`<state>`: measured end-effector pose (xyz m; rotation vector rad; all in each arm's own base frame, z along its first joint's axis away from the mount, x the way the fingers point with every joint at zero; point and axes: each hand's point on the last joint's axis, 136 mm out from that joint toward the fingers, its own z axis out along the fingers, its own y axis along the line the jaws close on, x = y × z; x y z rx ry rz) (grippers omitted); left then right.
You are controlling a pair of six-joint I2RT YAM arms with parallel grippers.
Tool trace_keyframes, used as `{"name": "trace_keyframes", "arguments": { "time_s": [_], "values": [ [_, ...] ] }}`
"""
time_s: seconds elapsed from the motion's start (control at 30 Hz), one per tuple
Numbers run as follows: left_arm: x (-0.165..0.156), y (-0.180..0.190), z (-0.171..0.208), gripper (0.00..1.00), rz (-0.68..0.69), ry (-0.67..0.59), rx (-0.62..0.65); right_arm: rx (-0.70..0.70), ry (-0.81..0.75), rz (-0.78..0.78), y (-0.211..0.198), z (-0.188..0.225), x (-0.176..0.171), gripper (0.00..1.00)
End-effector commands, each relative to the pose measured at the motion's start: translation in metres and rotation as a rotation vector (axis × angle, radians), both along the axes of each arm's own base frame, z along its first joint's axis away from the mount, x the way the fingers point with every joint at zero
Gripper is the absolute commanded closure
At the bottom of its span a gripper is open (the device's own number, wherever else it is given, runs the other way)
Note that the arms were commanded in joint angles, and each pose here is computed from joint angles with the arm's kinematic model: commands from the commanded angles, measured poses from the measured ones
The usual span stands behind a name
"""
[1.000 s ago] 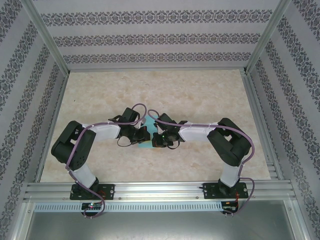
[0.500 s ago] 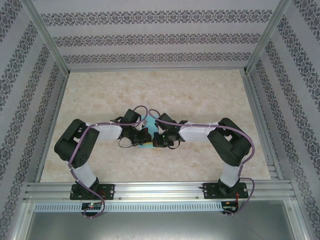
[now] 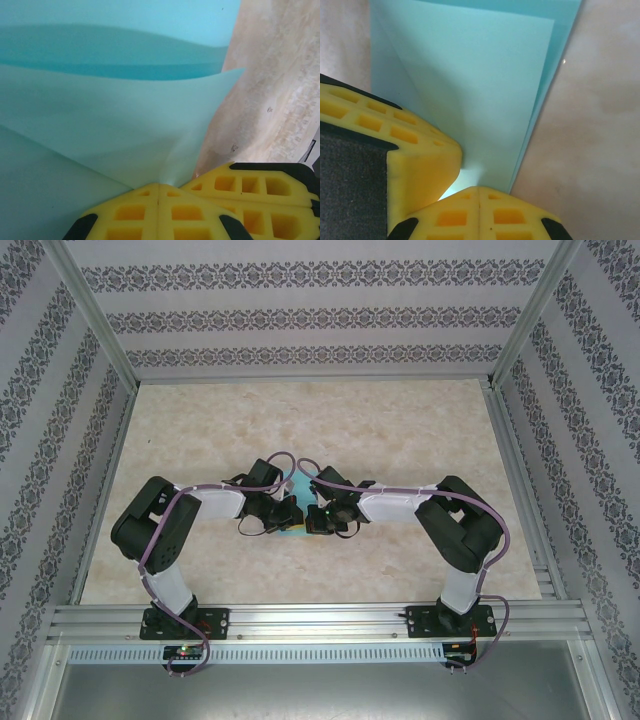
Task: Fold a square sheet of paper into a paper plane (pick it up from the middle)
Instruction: Fold the triangle a second time at the center of the table.
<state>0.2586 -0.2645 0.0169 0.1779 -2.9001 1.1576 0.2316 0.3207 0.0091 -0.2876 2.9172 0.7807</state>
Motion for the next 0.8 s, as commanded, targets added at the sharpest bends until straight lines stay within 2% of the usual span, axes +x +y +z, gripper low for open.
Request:
{"name": "trace_keyframes", "arguments": {
  "time_s": [0.0, 0.23, 0.47, 0.77],
  "values": [
    [0.015, 0.023, -0.028, 1.0, 0.098, -0.02, 0.117, -0.316, 0.109, 0.028, -0.064, -0.056, -0.042, 0.96],
    [0.041, 0.038, -0.021, 1.0, 0.146, -0.052, 0.123, -0.398, 0.12, 0.058, -0.079, -0.065, -0.05, 0.96],
    [0.067, 0.059, -0.018, 1.0, 0.193, -0.073, 0.123, -0.411, 0.128, 0.062, -0.082, -0.068, -0.053, 0.96],
    [0.078, 0.071, -0.013, 1.0, 0.181, -0.095, 0.142, -0.409, 0.129, 0.06, -0.083, -0.069, -0.055, 0.96]
  ]
}}
